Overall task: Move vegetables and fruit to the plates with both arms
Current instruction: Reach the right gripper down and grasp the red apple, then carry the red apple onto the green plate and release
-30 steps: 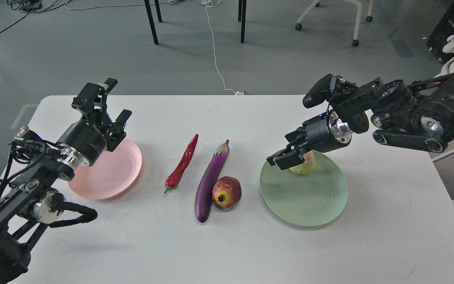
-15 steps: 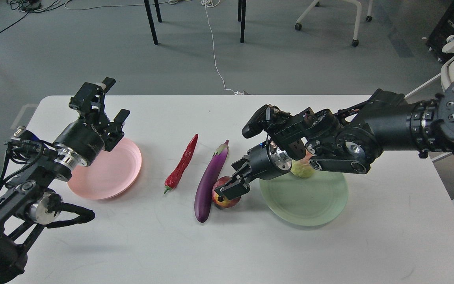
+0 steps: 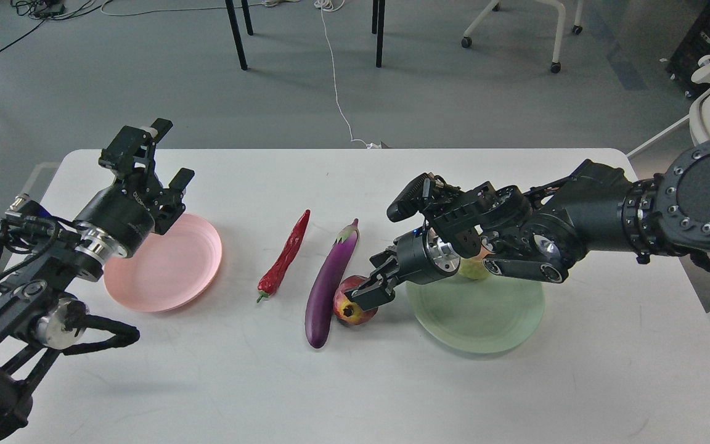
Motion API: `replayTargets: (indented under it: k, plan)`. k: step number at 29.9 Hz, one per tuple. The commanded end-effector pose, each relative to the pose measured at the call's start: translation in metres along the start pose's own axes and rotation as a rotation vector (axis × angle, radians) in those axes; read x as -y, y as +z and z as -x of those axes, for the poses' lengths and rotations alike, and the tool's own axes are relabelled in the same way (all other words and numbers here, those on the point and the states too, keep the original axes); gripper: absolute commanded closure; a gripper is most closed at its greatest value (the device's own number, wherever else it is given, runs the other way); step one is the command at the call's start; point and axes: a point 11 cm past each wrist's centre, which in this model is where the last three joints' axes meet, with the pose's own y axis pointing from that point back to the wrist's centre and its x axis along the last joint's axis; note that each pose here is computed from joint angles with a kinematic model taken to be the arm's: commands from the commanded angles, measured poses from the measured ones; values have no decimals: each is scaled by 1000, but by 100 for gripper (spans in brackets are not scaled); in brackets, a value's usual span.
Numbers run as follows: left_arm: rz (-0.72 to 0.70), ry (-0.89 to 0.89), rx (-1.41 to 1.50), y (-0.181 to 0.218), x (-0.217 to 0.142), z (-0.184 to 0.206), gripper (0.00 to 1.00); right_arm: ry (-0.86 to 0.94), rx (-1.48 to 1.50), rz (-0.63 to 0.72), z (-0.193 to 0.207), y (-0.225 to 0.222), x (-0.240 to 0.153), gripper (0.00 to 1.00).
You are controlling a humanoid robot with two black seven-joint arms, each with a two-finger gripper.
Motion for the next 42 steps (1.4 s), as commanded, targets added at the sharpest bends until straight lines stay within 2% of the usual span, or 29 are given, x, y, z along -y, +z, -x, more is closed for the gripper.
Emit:
replayTargets:
  k: [1, 5, 9, 13, 18, 20, 27, 29, 33, 37, 40, 42]
  plan:
    - [0, 0, -2, 0, 0, 0, 0, 10, 41, -4, 1, -1, 1, 25]
    - [0, -1, 0, 0, 0, 0, 0, 11, 52, -6, 1, -1, 1, 49]
    - [0, -1, 0, 0, 0, 0, 0, 6, 53, -5, 1, -1, 1, 58]
    - [-1, 0, 1, 0, 0, 0, 0, 13, 38, -1, -7, -2, -3, 61]
    - [0, 0, 0, 0, 0, 0, 0, 32, -21, -4, -36, -12, -16, 61]
    - [-1, 0, 1, 0, 0, 0, 0, 38, -27, 5, -42, -11, -33, 61]
    - [5, -9, 1, 2, 1, 2, 0, 8, -19, 81, -11, 24, -102, 60]
    - [6, -13, -1, 2, 1, 3, 0, -17, -6, 126, 9, 41, -117, 58]
    - [9, -18, -1, 4, 3, 4, 0, -39, 66, 142, 42, 54, -123, 54]
    - [11, -19, 1, 5, 3, 4, 0, -44, 100, 137, 56, 56, -121, 34]
    - [12, -18, 4, 6, 3, 3, 0, -32, 114, 141, 60, 58, -123, 11]
    - [10, -19, 8, 6, 2, 3, 0, -16, 117, 138, 56, 58, -123, 7]
